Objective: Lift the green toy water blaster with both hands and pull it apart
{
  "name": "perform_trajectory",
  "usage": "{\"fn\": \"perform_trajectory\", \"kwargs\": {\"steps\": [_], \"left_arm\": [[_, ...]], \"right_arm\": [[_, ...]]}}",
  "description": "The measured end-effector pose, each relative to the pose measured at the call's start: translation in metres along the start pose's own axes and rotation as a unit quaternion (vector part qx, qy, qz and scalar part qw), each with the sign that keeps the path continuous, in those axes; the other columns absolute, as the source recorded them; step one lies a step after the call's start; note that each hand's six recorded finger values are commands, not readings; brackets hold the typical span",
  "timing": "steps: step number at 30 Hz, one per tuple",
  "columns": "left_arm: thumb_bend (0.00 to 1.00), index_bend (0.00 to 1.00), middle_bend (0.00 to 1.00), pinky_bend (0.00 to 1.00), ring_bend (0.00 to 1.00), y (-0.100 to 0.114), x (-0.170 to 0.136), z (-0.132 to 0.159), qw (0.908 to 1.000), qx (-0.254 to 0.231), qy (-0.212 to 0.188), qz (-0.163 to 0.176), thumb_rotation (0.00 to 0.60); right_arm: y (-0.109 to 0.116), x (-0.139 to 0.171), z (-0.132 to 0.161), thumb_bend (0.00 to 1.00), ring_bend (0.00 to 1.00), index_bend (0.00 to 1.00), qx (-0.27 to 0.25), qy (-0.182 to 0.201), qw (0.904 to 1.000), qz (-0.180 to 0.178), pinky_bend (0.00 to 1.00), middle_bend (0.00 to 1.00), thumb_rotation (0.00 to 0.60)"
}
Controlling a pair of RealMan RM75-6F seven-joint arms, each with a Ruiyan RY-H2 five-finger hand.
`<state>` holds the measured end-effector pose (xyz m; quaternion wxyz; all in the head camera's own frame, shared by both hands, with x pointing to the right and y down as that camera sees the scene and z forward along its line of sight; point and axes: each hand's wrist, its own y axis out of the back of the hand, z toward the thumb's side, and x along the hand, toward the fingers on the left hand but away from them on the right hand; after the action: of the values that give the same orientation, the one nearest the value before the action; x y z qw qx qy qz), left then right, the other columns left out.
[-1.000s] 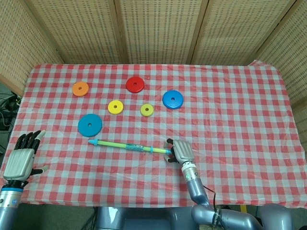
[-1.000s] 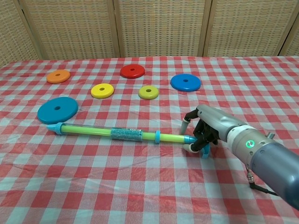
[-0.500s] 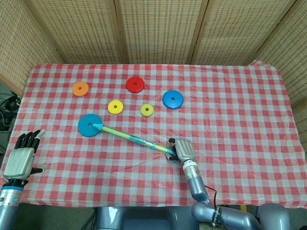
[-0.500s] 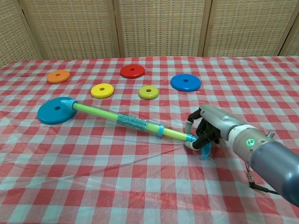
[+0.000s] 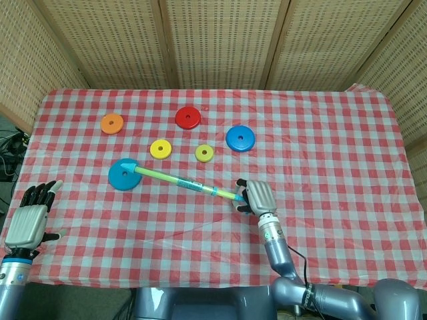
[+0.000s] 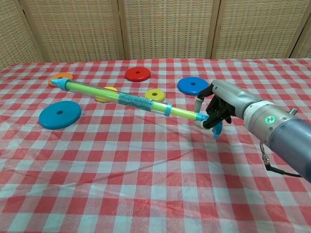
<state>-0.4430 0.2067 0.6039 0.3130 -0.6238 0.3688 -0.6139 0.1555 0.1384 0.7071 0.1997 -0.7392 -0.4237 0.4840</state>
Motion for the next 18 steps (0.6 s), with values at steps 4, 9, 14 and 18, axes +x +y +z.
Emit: {"fn": "perform_trajectory", "kwargs": {"steps": [4,9,14,18], "left_arm": [[0.07,0.00,0.00,0.00,0.00,0.000,0.002,0.002,1.0000,-0.009,-0.001,0.002,0.600],[0.07,0.00,0.00,0.00,0.00,0.006,0.008,0.007,0.9999,-0.011,-0.009,0.002,0.600],[0.07,0.05,0.00,0.00,0.00,0.024,0.020,0.020,0.9996,-0.011,-0.024,0.011,0.600],[0.08,0.14,0.00,0.00,0.00,0.038,0.034,0.034,0.9991,-0.020,-0.035,0.014,0.600]], "right_arm": [[0.013,-0.003,0.003,0.52,1.00,0.72,0.012,0.006,0.9998,-0.013,0.79,1.00,0.600],[0.033,-0.010,0.009,0.52,1.00,0.72,0.039,0.019,0.9986,-0.030,0.79,1.00,0.600],[0.055,-0.019,0.016,0.52,1.00,0.72,0.067,0.031,0.9962,-0.047,0.79,1.00,0.600],[0.072,-0.028,0.021,0.52,1.00,0.72,0.078,0.033,0.9947,-0.057,0.79,1.00,0.600]]}}
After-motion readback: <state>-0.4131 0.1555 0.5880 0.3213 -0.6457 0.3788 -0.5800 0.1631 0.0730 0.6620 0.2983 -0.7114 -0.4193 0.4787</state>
